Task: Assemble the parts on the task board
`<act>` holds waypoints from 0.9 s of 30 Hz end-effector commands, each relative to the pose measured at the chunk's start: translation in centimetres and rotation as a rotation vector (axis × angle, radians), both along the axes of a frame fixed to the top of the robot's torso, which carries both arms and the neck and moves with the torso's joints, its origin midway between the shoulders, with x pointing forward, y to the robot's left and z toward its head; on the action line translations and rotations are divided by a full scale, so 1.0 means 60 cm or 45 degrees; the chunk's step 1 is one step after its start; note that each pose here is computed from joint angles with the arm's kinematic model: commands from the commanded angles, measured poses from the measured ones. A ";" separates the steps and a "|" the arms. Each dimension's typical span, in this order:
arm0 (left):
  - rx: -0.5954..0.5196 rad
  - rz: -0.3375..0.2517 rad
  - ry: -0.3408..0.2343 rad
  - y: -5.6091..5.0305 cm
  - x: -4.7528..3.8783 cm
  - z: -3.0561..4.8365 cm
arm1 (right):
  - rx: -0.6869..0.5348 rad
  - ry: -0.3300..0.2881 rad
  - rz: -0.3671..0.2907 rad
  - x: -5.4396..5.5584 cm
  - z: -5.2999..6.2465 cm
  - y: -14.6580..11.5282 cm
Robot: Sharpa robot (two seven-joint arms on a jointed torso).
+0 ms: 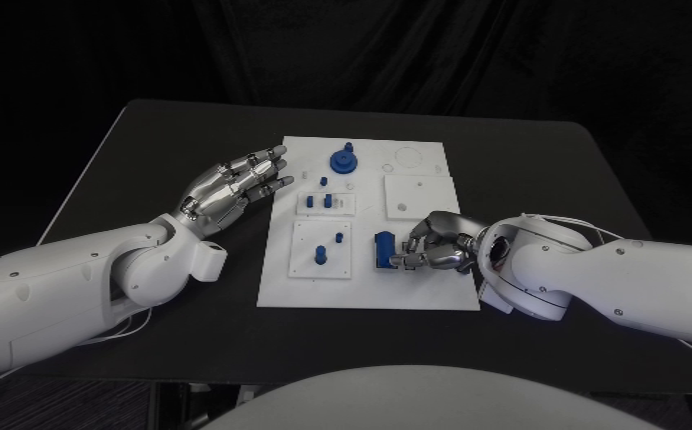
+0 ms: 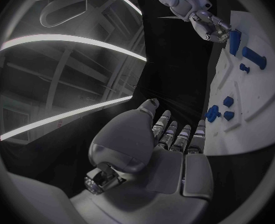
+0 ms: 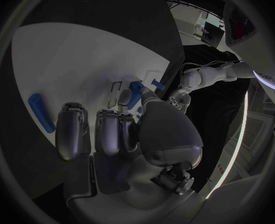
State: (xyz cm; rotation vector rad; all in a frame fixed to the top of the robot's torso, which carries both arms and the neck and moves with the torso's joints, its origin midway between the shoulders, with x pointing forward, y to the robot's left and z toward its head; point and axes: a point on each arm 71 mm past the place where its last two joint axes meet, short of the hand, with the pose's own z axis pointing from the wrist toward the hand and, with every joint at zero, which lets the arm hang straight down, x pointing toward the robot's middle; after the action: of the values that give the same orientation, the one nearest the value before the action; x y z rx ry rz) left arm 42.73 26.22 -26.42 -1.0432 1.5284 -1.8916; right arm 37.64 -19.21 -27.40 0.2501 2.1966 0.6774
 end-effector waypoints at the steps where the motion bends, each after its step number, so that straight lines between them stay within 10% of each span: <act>1: -0.032 -0.012 -0.011 -0.003 -0.001 0.002 | -0.012 -0.004 -0.002 0.002 -0.002 -0.002; 27: -0.032 -0.014 -0.006 -0.002 -0.002 0.001 | -0.034 -0.018 0.044 -0.007 0.003 -0.008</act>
State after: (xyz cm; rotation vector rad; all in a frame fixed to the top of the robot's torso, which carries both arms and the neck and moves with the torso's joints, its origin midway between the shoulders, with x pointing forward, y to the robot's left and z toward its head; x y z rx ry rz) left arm 42.70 26.21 -26.47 -1.0446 1.5309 -1.8966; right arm 37.37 -19.70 -27.39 0.2079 2.2122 0.6622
